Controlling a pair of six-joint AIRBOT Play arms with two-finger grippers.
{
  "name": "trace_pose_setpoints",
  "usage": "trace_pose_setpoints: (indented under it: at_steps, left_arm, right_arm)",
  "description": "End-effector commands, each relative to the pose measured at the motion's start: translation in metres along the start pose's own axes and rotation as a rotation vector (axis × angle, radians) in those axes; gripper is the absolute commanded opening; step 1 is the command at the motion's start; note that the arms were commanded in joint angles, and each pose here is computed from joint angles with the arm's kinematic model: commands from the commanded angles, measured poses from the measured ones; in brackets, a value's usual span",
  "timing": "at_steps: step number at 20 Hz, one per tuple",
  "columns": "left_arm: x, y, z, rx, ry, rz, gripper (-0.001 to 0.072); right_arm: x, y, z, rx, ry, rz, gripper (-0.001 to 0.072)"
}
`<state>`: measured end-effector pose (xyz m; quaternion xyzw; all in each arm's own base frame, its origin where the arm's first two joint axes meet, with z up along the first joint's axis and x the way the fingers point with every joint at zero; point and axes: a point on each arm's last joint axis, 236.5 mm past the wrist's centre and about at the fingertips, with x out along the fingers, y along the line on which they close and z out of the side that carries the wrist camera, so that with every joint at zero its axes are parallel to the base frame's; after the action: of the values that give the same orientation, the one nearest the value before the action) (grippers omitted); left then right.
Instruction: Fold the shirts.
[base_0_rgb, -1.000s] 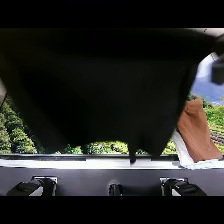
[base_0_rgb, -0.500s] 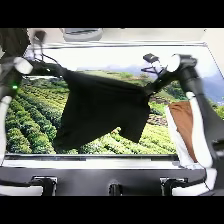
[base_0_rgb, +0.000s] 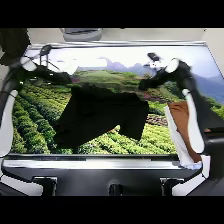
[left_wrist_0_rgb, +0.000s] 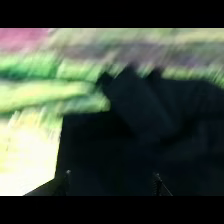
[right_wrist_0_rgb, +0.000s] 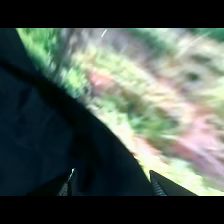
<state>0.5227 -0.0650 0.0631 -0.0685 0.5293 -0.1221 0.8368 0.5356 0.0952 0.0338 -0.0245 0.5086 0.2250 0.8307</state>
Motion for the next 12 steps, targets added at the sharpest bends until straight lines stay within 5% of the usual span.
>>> trace_pose_setpoints:
  at_steps: [1, 8, 12]
  left_arm:
    - [-0.048, 0.038, -0.081, -0.187, 0.314, 0.0, 0.059]
    - [-0.034, 0.04, -0.311, -0.47, 0.429, -0.033, 0.0585]
    - [-0.003, 0.011, -0.356, -0.599, 0.402, -0.157, 0.0584]
  right_arm:
    - [-0.061, -0.045, -0.035, 0.042, 0.078, 0.004, 0.0565]
    - [-0.06, -0.047, -0.112, 0.051, 0.311, 0.128, 0.0557]
    - [-0.044, -0.026, -0.113, -0.002, 0.339, 0.155, 0.0557]
